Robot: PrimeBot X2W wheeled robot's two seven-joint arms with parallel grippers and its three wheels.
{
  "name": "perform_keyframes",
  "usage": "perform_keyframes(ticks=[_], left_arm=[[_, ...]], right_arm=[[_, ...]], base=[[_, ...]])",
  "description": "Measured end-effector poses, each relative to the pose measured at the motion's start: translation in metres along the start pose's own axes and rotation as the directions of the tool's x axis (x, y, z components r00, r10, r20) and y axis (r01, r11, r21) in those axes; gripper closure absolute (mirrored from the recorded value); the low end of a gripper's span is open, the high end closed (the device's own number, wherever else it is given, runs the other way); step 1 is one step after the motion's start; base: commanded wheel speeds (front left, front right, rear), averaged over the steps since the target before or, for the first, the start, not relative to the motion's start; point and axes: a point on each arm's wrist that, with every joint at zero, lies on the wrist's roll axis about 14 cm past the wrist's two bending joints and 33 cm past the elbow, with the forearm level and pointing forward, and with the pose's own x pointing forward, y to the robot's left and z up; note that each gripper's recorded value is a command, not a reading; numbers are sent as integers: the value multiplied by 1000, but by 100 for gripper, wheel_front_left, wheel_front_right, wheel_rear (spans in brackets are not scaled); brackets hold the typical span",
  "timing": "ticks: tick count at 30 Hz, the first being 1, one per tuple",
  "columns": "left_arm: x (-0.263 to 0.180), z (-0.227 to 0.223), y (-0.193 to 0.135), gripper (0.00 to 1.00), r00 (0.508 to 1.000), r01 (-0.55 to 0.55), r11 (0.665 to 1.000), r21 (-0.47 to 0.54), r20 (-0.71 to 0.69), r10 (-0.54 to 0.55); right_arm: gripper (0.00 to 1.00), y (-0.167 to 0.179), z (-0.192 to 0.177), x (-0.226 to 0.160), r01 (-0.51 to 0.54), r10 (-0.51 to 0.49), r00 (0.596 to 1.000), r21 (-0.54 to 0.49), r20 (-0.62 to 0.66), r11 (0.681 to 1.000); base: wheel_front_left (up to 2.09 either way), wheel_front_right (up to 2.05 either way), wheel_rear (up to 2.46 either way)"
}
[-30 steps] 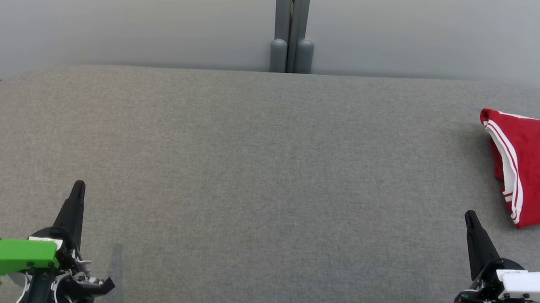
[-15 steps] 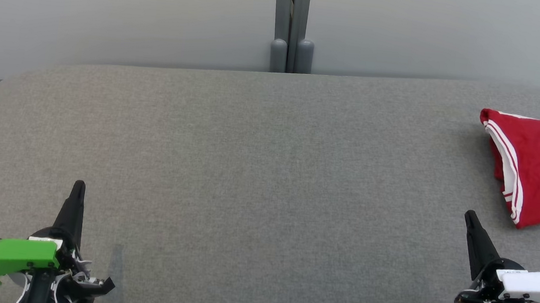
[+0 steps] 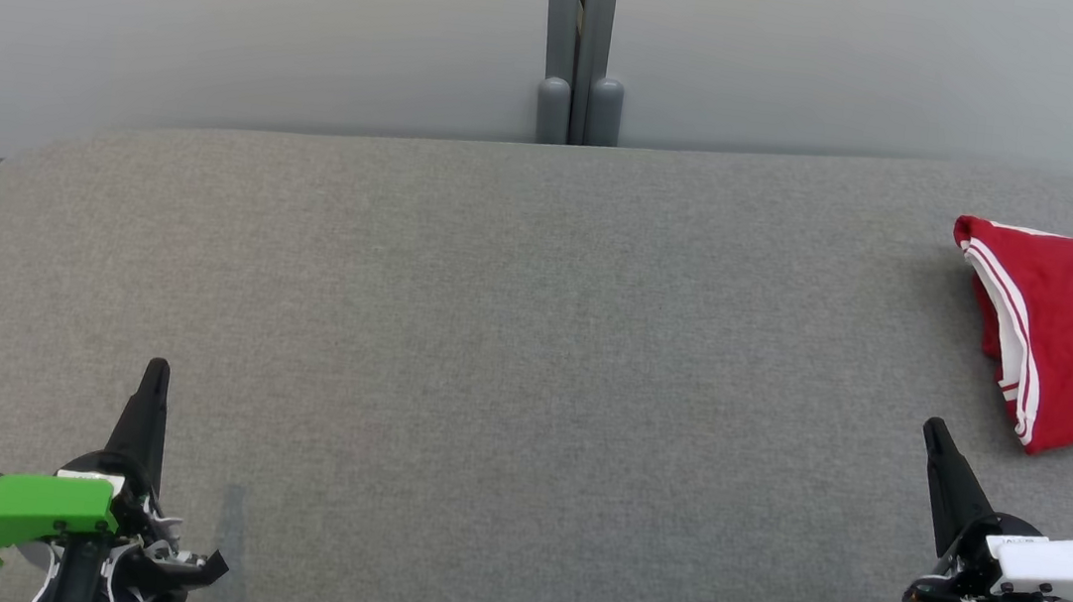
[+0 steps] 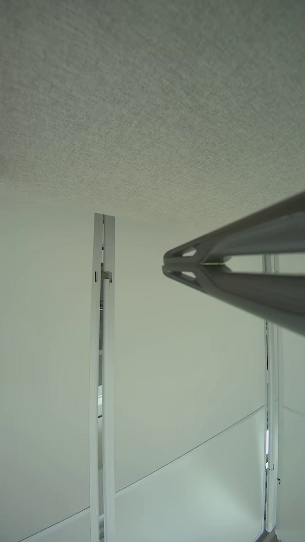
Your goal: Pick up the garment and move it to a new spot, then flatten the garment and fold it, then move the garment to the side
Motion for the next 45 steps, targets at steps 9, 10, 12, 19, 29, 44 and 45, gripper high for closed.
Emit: perform_keyframes(ticks=[9, 10, 12, 19, 29, 44, 45], left_arm=[[0, 0, 0, 100, 1000, 0, 1000, 0, 0, 0], [0, 0, 0, 100, 1000, 0, 1000, 0, 0, 0], [0, 0, 0, 100, 1000, 0, 1000, 0, 0, 0], [0, 0, 0, 100, 1000, 0, 1000, 0, 0, 0], [0, 0, 0, 100, 1000, 0, 1000, 0, 0, 0], [0, 0, 0, 100, 1000, 0, 1000, 0, 0, 0], [0, 0, 0, 100, 1000, 0, 1000, 0, 0, 0]], right_arm=[[100, 0, 0, 0, 0, 0, 1000, 0, 0, 1000], [100, 0, 0, 0, 0, 0, 1000, 0, 0, 1000], [100, 0, 0, 0, 0, 0, 1000, 0, 0, 1000], [100, 0, 0, 0, 0, 0, 1000, 0, 0, 1000], [100, 0, 0, 0, 0, 0, 1000, 0, 0, 1000], [100, 0, 0, 0, 0, 0, 1000, 0, 0, 1000], [100, 0, 0, 0, 0, 0, 1000, 0, 0, 1000]], base=[[0, 0, 0], [0, 0, 0], [0, 0, 0], [0, 0, 0], [0, 0, 0], [0, 0, 0], [0, 0, 0]])
